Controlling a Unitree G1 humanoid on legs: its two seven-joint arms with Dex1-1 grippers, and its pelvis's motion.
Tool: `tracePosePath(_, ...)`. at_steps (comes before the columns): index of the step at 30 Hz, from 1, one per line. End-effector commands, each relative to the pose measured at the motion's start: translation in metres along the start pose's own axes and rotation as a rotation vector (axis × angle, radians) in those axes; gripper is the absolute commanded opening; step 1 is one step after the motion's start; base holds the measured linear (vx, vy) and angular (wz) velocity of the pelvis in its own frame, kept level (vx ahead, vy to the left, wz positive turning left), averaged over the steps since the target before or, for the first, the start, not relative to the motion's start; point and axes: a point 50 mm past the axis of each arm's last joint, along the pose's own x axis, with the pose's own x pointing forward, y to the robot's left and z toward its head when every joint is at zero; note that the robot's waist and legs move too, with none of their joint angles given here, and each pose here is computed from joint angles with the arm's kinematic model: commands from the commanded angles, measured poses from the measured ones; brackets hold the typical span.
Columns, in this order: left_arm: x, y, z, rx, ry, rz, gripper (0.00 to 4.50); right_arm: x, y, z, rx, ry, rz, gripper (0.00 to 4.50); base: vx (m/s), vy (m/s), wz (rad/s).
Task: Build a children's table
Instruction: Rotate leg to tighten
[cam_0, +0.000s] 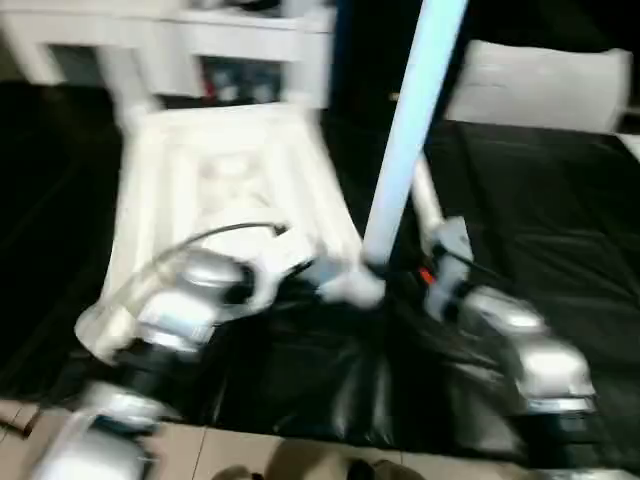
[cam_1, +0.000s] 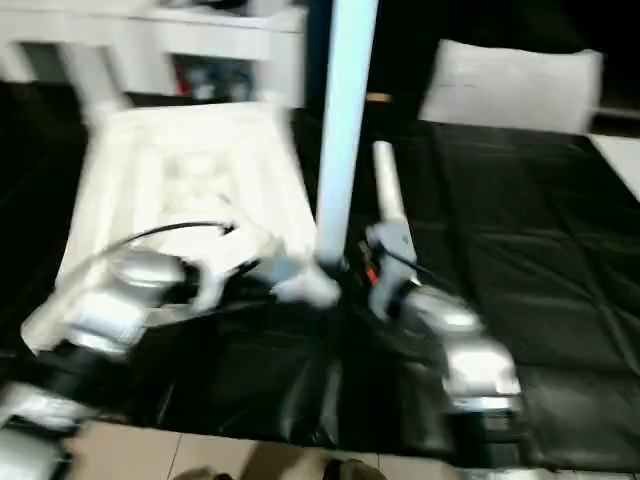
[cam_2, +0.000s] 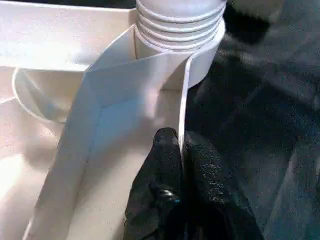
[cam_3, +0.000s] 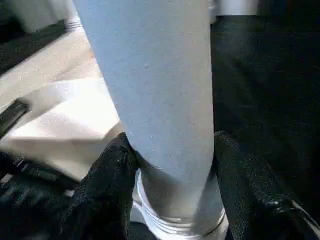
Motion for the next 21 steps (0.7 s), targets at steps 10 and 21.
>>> tracePosePath(10,0.011,0.004,0.042,0.093,-0.117,0.181,0.0,0.028,0.044,-0.019,0.077,0.06,0.051,3.03,0.0,0.0,0.0)
tracePosePath(21,0.006,0.015,0.041,0.076,-0.201,0.172,0.0,-0.015,0.001,-0.004,0.085,-0.124,-0.056,3.95,0.0,0.0,0.0)
